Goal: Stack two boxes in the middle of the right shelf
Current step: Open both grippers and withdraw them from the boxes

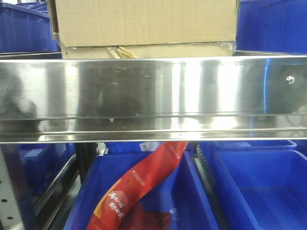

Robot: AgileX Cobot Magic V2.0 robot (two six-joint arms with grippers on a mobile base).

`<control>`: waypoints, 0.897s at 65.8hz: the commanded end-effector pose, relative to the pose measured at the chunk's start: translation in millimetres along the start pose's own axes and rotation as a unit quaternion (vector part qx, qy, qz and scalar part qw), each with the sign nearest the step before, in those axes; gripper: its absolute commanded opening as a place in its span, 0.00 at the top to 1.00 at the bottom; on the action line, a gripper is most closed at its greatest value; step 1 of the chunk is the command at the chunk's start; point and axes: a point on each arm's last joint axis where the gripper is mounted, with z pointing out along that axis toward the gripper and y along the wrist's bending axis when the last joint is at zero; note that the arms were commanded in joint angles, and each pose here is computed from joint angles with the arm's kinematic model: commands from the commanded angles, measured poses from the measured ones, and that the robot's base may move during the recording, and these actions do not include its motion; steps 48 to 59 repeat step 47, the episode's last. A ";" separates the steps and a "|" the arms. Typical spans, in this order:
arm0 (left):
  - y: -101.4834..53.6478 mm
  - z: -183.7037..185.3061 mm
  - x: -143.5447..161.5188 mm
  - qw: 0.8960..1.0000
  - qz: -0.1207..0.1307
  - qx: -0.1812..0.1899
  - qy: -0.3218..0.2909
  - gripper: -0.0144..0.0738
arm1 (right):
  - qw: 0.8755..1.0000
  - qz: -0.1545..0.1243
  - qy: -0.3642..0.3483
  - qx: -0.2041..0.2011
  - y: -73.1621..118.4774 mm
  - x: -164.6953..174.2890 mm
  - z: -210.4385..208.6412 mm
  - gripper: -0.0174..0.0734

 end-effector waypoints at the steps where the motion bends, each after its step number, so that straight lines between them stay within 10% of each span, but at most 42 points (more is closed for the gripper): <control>1: 0.3 -0.5 -2.5 1.000 0.004 -0.003 -0.013 0.94 | 1.000 -0.002 -0.010 0.002 -0.3 -1.8 -0.3 0.98; 59: 0.3 -0.5 -2.5 1.000 0.004 -0.003 -0.013 0.94 | 1.000 -0.002 -0.010 0.002 -0.3 -1.8 -0.3 0.98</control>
